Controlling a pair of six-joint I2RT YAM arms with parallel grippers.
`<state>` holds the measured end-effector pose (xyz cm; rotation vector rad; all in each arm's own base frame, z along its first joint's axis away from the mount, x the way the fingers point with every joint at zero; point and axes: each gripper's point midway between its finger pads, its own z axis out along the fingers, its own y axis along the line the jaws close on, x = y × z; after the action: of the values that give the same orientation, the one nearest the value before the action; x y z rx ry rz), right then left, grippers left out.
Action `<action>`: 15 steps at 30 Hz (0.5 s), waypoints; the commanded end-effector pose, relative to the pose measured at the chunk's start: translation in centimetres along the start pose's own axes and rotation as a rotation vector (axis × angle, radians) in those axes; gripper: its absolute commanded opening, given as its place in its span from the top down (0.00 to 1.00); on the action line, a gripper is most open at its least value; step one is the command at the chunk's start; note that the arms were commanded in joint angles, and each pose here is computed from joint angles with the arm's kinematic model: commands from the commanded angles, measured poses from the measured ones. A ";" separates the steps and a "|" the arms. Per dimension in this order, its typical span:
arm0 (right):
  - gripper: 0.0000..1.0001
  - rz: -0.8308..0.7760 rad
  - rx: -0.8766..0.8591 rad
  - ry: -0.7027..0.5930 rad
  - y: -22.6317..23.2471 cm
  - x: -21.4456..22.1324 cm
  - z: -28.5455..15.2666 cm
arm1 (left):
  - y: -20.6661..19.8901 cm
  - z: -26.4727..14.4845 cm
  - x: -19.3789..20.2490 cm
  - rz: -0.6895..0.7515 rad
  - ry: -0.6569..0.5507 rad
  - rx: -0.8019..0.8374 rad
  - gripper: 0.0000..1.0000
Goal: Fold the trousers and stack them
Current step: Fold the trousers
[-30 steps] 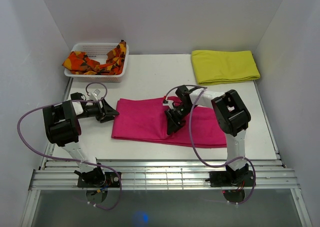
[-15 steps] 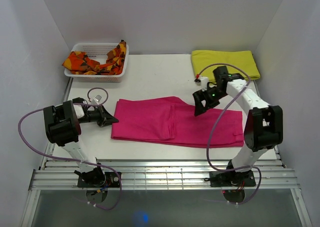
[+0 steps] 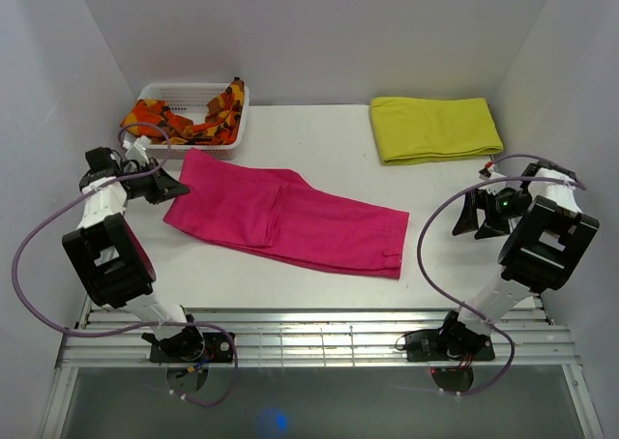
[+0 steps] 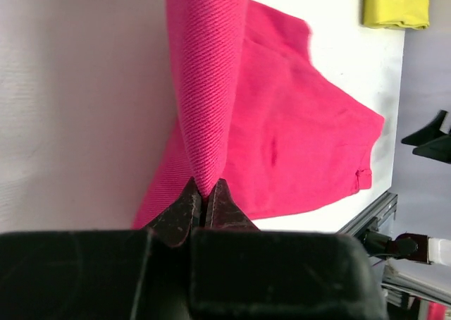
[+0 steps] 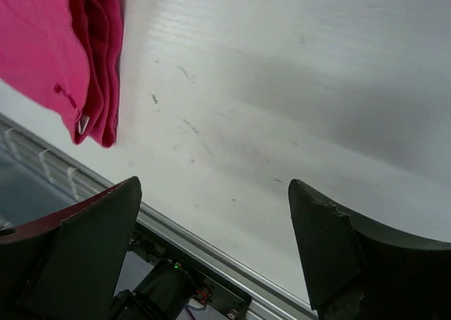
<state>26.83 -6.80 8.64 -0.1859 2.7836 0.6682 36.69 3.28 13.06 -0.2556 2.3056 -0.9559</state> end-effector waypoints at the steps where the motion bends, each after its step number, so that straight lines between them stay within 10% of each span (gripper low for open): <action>1: 0.10 0.059 -0.267 -0.022 4.3 0.2 1.6 | -5.0 -2.1 -0.8 0.084 -0.021 0.061 1.00; 15: 0.10 0.062 -0.541 0.048 13.1 1.2 9.7 | -19.1 1.4 2.5 0.165 0.071 0.133 1.00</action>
<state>24.59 7.42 5.27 -0.2125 2.6641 1.3929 34.72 -9.45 19.97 -0.0091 2.3578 -1.0201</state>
